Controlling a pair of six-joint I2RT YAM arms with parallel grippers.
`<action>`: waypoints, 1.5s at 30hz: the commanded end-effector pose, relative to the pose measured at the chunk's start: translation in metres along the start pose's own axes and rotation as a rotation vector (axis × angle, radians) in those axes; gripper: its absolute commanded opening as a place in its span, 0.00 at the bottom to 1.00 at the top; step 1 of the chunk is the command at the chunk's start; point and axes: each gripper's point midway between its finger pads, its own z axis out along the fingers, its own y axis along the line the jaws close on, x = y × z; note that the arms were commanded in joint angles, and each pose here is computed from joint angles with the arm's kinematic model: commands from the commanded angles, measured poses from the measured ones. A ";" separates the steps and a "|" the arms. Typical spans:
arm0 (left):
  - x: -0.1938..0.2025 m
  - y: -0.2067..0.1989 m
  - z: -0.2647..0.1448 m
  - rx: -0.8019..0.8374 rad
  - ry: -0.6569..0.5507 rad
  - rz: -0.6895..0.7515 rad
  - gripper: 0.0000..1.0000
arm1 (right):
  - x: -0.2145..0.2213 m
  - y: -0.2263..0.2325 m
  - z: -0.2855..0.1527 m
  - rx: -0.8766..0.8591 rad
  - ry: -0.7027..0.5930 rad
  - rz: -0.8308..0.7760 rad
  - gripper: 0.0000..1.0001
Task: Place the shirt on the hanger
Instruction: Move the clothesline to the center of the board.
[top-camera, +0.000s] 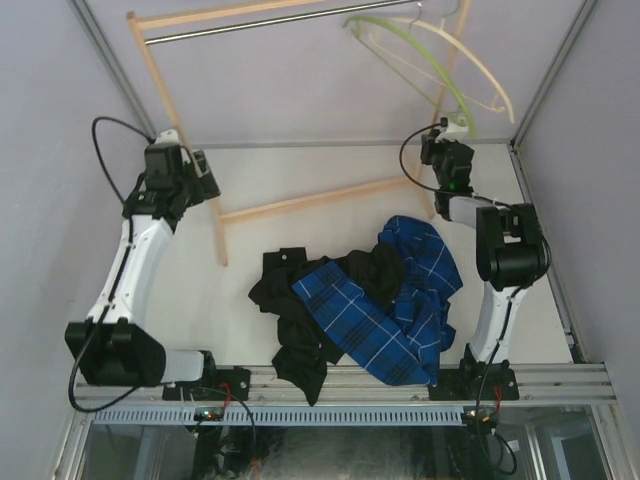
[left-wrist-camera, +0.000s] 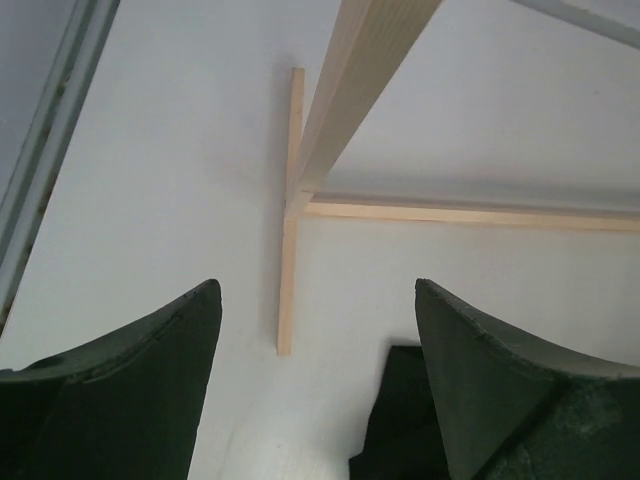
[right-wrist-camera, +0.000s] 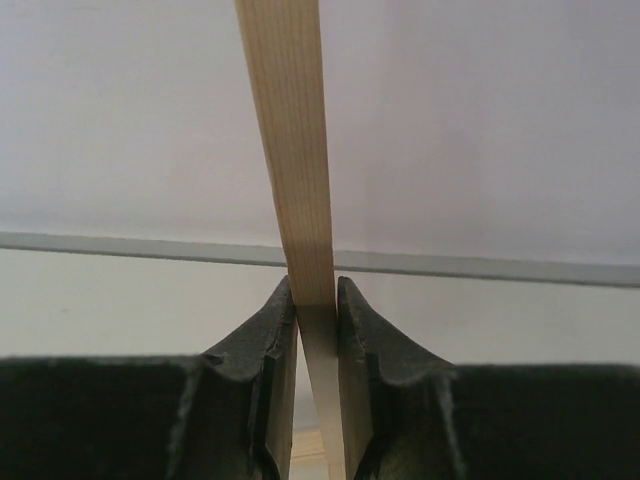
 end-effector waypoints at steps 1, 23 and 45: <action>-0.059 -0.049 0.002 0.097 -0.103 0.016 0.82 | -0.045 -0.061 -0.027 0.178 -0.104 -0.014 0.17; -0.113 -0.244 0.080 0.418 -0.112 0.204 0.86 | -0.043 -0.203 -0.097 0.448 -0.094 0.049 0.30; -0.115 -0.263 0.039 0.520 -0.153 0.172 0.90 | -0.055 -0.223 -0.124 0.445 -0.062 0.168 0.80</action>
